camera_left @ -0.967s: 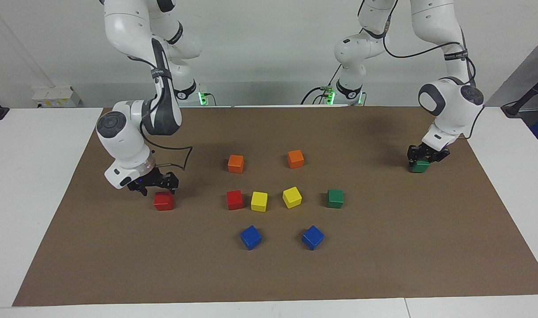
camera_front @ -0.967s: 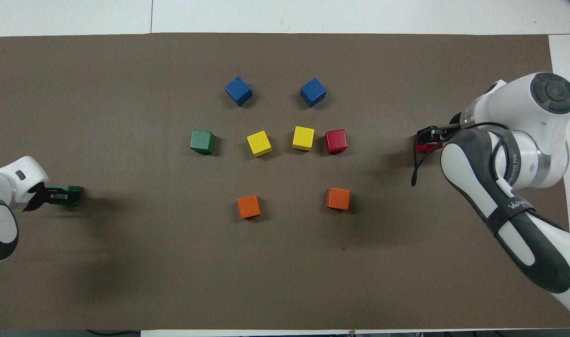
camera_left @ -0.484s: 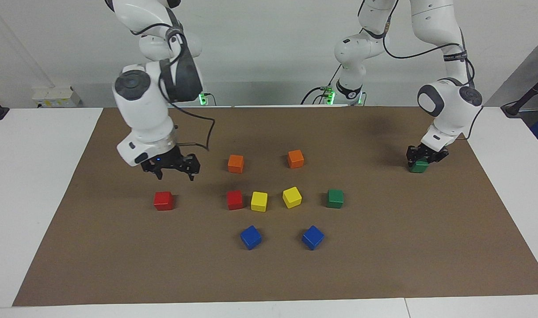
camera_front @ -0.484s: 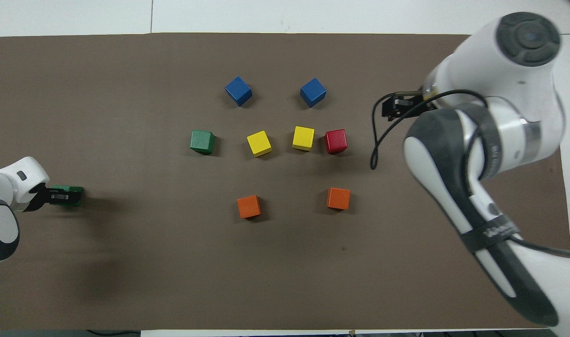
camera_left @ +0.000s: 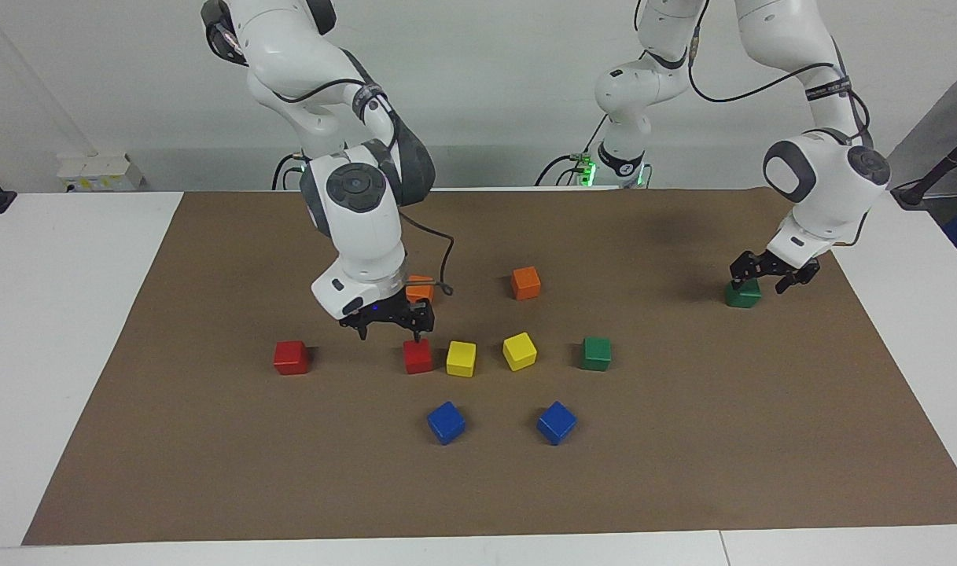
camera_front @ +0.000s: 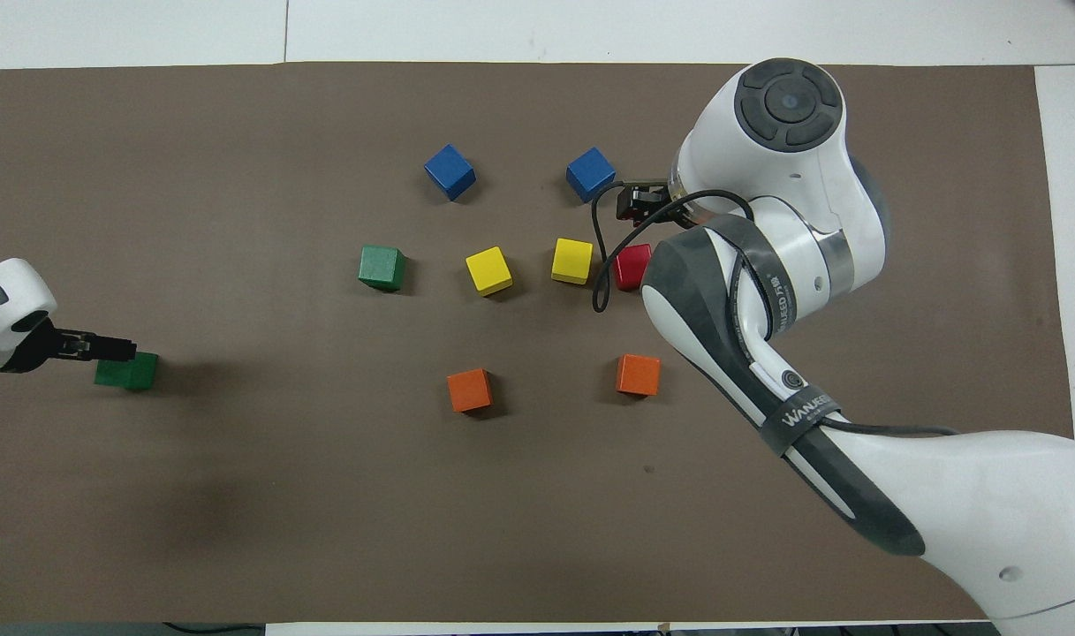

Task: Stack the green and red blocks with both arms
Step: 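Open both grippers and reach for the second green and red blocks, then grasp the second green with the left gripper while the right gripper grasps red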

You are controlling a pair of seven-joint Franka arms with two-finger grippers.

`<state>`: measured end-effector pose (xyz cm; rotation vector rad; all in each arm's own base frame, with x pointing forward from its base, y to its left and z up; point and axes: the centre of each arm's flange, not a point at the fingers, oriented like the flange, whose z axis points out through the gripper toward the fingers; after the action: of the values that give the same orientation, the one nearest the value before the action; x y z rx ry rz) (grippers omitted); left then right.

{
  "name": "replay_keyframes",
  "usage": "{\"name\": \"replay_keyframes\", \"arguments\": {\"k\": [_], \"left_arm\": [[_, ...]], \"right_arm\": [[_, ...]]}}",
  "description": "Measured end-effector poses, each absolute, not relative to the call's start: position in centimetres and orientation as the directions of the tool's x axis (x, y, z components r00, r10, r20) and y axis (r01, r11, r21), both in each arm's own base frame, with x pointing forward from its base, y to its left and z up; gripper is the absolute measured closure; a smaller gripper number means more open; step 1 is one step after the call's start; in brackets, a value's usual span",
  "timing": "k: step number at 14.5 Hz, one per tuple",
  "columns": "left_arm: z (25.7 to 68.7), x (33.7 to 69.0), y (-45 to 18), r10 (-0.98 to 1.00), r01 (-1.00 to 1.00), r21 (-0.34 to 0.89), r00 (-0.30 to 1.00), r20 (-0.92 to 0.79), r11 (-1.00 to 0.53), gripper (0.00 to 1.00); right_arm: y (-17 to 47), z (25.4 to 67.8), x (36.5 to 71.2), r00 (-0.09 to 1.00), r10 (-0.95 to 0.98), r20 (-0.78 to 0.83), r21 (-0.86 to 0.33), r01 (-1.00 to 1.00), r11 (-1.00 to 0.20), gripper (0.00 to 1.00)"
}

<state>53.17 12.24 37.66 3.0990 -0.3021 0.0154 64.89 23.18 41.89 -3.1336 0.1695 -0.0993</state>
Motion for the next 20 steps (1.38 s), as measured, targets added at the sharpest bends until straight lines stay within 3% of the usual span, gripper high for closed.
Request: {"name": "replay_keyframes", "arguments": {"k": [4,8,12,20], "left_arm": [[44.6,57.2,4.4,-0.195,-0.196,0.025,0.98,0.038,-0.98,0.0],[47.0,59.2,-7.8,-0.208,-0.21,0.037,0.977,0.056,-0.977,0.0],[43.9,59.6,-15.0,-0.289,-0.291,0.053,0.957,0.033,-0.955,0.0],[36.3,60.2,-21.3,-0.314,-0.314,0.069,0.949,0.018,-0.947,0.0]], "right_arm": [[25.5,40.5,64.7,0.995,-0.075,0.068,-0.04,-0.072,-0.997,0.0],[26.4,38.1,64.1,0.998,-0.057,0.038,-0.039,-0.056,-0.998,0.0],[26.7,35.2,63.1,0.999,-0.045,0.028,-0.041,-0.044,-0.998,0.0],[26.2,32.6,62.3,0.999,-0.02,0.035,-0.027,-0.019,-0.999,0.0]]}}
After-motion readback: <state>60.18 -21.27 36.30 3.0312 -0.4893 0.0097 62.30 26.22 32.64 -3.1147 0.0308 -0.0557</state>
